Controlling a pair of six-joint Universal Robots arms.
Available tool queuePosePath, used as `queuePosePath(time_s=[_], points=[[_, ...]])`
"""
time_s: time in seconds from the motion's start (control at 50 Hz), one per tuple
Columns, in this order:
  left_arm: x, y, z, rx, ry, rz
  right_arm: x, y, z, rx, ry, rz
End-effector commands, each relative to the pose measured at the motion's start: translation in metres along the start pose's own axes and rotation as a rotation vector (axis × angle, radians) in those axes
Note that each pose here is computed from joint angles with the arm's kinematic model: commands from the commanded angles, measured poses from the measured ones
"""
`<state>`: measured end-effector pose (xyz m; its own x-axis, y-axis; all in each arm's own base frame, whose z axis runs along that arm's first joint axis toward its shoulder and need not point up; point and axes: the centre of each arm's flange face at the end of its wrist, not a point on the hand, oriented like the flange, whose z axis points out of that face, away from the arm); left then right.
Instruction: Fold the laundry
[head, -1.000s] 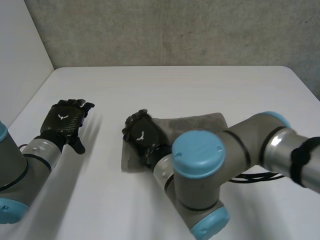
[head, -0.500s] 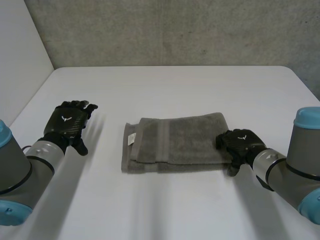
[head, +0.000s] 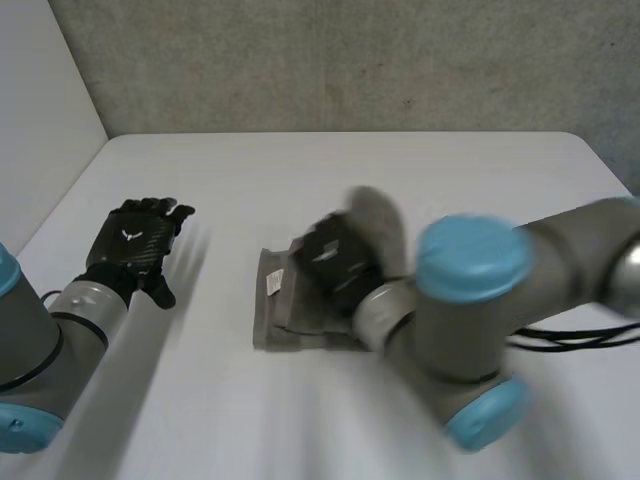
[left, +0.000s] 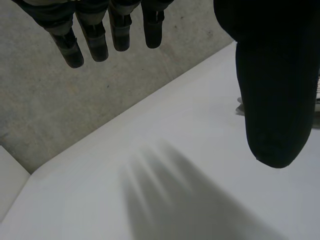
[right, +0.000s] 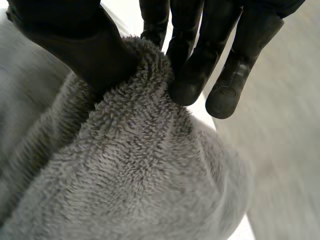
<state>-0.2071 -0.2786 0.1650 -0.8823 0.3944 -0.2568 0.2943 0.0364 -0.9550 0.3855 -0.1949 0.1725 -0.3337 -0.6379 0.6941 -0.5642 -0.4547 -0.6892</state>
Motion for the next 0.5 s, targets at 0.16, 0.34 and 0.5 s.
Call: queuePosePath(time_s=[0.16,0.34,0.5], points=[[-0.002,-0.025,-0.002,0.074,-0.010,0.005,-0.066,-0.009,0.004,0.073,-0.148,-0.163],[0.022,-0.056,-0.004,0.160,0.059,0.003,0.046,0.001,-0.016,0.081,0.097,0.517],[0.056,-0.062,0.001,0.106,0.161,-0.148,0.084,0.039,-0.019,0.036,0.152,0.805]])
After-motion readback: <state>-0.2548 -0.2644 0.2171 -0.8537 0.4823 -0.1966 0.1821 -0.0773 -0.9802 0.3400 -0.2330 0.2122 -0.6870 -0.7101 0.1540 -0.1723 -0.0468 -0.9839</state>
